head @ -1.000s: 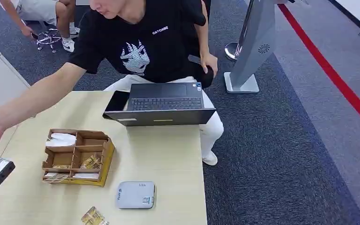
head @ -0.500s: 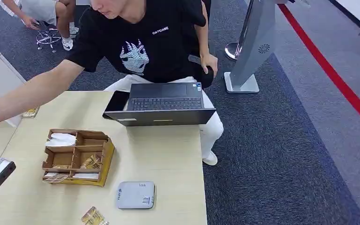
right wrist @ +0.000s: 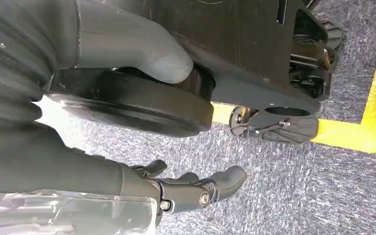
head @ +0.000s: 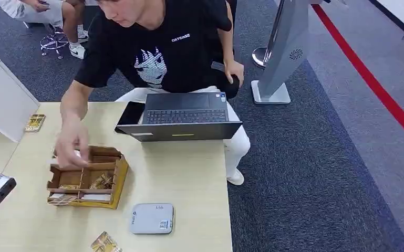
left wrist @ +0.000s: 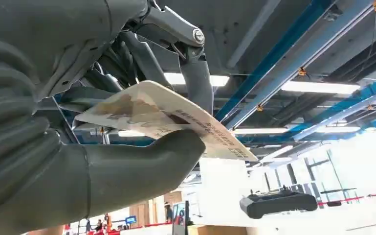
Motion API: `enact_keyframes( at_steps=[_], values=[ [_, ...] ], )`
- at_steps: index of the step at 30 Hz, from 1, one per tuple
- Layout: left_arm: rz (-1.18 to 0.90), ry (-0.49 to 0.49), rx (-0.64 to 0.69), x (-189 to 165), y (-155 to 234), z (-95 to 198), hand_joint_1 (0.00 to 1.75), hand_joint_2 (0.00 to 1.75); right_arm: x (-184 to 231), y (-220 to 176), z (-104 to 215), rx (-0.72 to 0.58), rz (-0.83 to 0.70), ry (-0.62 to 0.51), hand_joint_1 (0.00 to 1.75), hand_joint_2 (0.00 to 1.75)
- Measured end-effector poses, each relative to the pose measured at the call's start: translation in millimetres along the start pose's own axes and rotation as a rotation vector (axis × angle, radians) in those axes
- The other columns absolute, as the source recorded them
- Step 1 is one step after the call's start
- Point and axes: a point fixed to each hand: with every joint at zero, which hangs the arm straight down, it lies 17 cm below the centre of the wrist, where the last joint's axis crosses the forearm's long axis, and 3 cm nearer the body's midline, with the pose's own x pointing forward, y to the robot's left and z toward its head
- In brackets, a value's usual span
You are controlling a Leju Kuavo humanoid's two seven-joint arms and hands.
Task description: Pass the card to the sensor for recognition and then transmit it.
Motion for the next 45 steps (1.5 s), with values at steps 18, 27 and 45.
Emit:
enact_keyframes(
  at_steps=[18, 27, 45],
  values=[
    [0.212, -0.143, 0.011, 118.7, 1.2, 0.8, 1.75, 1.75, 2.4, -0.5, -0.2, 0.000, 0.026, -0.006, 0.00, 1.75],
    [0.263, -0.199, 0.012, 154.0, 5.1, 8.7, 1.75, 1.75, 2.3, -1.1, -0.4, -0.001, 0.019, 0.002, 0.00, 1.75],
    [0.376, -0.383, 0.053, 245.3, 37.7, 43.3, 1.75, 1.75, 2.5, -2.6, -0.7, -0.007, 0.015, 0.003, 0.00, 1.75]
  ],
)
